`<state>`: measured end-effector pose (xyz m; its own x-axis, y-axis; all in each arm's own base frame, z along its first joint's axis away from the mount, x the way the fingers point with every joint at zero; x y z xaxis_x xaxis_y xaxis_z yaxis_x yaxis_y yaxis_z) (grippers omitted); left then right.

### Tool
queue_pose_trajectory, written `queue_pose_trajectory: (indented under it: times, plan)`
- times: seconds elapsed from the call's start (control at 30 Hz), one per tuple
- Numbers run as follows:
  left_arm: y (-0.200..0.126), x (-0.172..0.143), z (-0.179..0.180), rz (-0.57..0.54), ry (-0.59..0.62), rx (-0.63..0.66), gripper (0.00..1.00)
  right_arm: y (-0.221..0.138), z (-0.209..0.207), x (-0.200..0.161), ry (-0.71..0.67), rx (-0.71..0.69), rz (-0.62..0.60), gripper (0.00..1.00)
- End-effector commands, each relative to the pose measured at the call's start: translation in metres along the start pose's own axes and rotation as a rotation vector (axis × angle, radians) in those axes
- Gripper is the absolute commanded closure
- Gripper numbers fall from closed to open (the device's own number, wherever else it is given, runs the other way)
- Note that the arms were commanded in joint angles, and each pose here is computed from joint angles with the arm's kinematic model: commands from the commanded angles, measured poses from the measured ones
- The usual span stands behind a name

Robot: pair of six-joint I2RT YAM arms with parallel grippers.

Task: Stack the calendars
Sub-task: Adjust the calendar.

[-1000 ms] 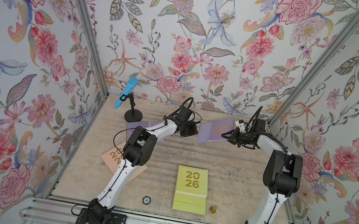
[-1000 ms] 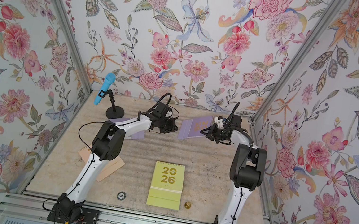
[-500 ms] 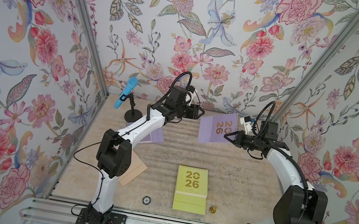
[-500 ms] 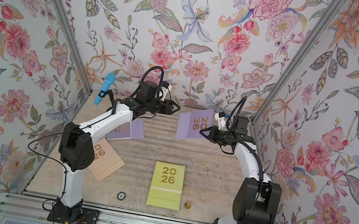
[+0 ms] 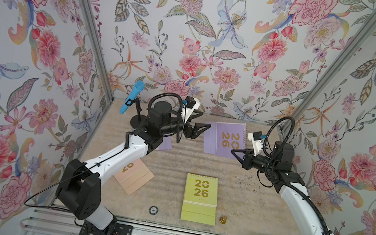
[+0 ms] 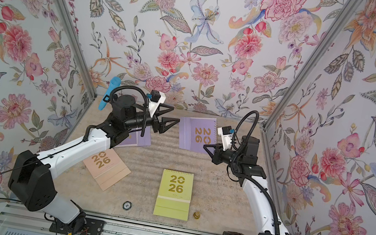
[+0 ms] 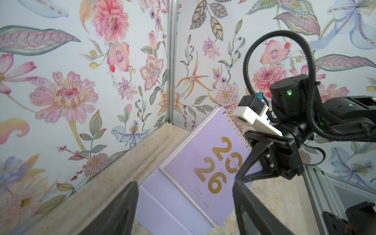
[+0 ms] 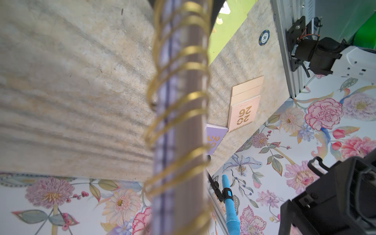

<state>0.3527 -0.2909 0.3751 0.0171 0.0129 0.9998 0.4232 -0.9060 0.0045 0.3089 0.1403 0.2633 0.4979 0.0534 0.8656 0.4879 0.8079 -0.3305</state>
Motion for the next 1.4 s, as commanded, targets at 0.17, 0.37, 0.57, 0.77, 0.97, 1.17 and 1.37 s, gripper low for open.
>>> queue_pose_trajectory:
  times: [0.17, 0.37, 0.57, 0.77, 0.97, 1.17, 1.37]
  plan:
    - [-0.005, 0.023, -0.030, -0.030, 0.284, -0.145, 0.25, -0.004, 0.038, 0.010, -0.397, 0.127, -0.076, 1.00]
    - [0.006, 0.015, -0.049, 0.079, 0.331, -0.249, 0.25, -0.002, 0.049, 0.007, -0.534, 0.179, -0.070, 1.00]
    - [0.019, -0.002, -0.057, 0.166, 0.323, -0.311, 0.28, 0.002, 0.054, 0.009, -0.624, 0.184, -0.063, 1.00]
    - [0.032, -0.016, -0.072, 0.265, 0.341, -0.385, 0.33, 0.004, 0.058, 0.012, -0.683, 0.182, -0.060, 1.00]
    - [0.038, -0.023, -0.075, 0.286, 0.349, -0.394, 0.47, 0.005, 0.061, 0.012, -0.699, 0.189, -0.061, 1.00]
    - [0.039, -0.019, -0.071, 0.275, 0.362, -0.361, 0.93, 0.004, 0.060, 0.011, -0.705, 0.173, -0.058, 0.52]
    - [0.040, -0.019, -0.066, 0.270, 0.337, -0.323, 1.00, 0.001, 0.049, 0.006, -0.704, 0.081, -0.039, 0.17]
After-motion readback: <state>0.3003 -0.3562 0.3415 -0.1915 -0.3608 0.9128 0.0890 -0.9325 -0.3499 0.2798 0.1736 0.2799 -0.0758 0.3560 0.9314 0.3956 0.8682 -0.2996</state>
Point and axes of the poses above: each gripper's point midway between its finger pads, its own y axis out along the fingers, its own z axis along the line the jaws close on, x = y × z, the point moved 3 cm from there along -y, back along the fingers
